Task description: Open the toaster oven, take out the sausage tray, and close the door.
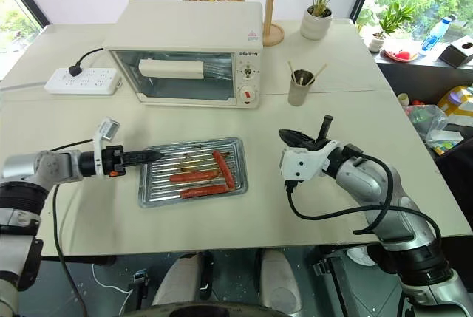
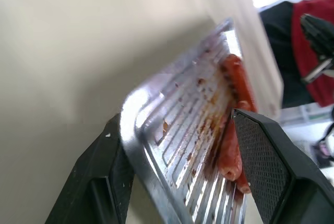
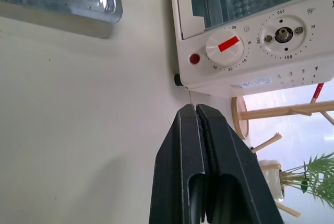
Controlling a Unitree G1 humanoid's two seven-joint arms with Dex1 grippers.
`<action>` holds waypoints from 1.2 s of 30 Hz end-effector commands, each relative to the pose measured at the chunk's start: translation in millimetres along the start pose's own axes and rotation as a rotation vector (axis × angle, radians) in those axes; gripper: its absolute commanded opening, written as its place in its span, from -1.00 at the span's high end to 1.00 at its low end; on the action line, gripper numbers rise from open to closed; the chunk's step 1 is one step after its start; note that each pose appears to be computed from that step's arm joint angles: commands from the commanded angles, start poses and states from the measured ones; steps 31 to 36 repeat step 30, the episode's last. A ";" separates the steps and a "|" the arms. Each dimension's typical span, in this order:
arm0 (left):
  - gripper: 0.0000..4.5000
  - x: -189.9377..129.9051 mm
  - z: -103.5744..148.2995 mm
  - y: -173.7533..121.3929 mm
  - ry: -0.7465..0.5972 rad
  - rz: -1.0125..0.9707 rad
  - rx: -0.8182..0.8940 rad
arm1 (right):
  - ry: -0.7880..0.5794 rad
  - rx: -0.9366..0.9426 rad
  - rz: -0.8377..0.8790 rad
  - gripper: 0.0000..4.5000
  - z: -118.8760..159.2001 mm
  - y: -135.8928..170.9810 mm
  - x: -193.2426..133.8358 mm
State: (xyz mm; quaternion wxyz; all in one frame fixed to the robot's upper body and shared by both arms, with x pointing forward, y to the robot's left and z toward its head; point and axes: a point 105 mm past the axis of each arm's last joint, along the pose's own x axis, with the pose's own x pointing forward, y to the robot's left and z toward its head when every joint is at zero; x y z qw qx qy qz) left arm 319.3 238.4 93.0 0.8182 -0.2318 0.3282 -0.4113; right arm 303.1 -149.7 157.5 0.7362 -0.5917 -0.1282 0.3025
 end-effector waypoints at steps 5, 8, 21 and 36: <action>-0.30 -70.5 -3.5 22.0 0.106 0.252 0.288 | -0.035 0.033 -0.042 1.00 1.5 -16.0 -3.4; -0.30 -90.8 18.2 2.7 0.096 0.270 0.500 | -0.064 0.157 -0.036 1.00 2.0 -23.9 -12.4; -0.30 -103.1 67.6 -134.0 0.072 0.072 0.982 | -0.223 0.982 0.364 1.00 13.9 -53.0 -69.6; -0.30 -98.8 51.9 -131.7 0.182 0.072 1.031 | -0.244 1.030 0.459 1.00 18.6 -58.0 -71.7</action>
